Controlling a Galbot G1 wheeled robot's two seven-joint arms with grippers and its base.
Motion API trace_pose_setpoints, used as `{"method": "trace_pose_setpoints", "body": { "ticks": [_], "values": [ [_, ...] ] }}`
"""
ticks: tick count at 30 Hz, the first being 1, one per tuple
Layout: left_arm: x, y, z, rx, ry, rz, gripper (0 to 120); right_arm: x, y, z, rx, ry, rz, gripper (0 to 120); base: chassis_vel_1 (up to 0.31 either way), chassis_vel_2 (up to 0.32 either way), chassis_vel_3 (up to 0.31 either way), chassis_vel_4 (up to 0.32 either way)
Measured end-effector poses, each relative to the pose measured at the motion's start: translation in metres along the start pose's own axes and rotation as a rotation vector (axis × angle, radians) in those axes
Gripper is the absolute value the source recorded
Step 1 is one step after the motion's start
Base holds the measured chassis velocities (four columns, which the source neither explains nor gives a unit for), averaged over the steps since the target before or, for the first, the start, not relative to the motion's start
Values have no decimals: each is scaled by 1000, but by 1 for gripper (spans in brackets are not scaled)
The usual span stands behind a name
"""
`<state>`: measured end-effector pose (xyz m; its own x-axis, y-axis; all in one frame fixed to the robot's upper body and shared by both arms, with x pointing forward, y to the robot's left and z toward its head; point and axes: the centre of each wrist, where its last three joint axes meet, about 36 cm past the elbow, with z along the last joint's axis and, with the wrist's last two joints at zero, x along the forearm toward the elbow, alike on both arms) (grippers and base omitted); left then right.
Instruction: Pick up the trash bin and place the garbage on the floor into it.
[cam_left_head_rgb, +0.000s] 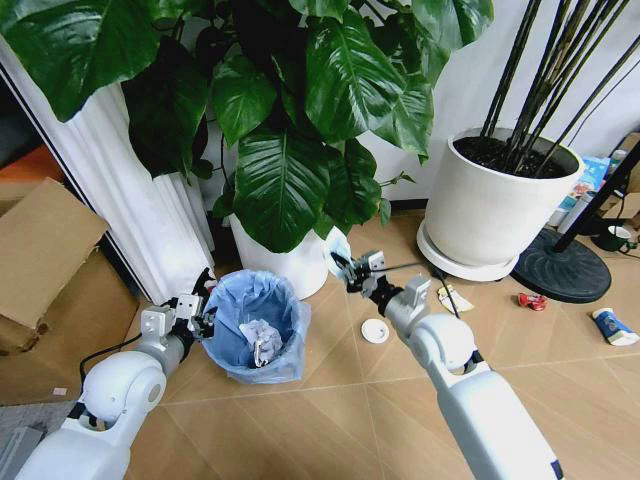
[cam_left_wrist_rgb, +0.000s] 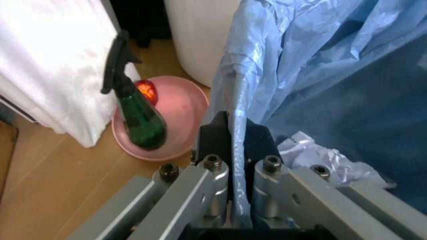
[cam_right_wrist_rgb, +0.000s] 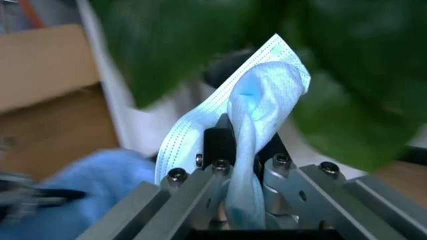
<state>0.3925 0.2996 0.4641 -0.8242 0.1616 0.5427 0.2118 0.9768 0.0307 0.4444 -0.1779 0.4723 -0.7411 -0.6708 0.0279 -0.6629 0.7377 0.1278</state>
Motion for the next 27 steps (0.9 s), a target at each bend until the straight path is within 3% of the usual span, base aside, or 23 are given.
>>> {"method": "trace_pose_setpoints", "body": {
  "ticks": [9, 19, 27],
  "values": [
    [-10, 1, -13, 27, 8, 50, 0, -20, 40, 10, -44, 101, -134, 0, 0, 0, 0, 0],
    [-10, 1, -11, 36, 16, 57, 0, -28, 58, 24, -57, 187, -174, 1, 0, 0, 0, 0],
    [-8, -1, -13, 35, 3, 52, 0, -40, 70, 32, -68, 226, -195, 34, 0, 0, 0, 0]
  ]
}}
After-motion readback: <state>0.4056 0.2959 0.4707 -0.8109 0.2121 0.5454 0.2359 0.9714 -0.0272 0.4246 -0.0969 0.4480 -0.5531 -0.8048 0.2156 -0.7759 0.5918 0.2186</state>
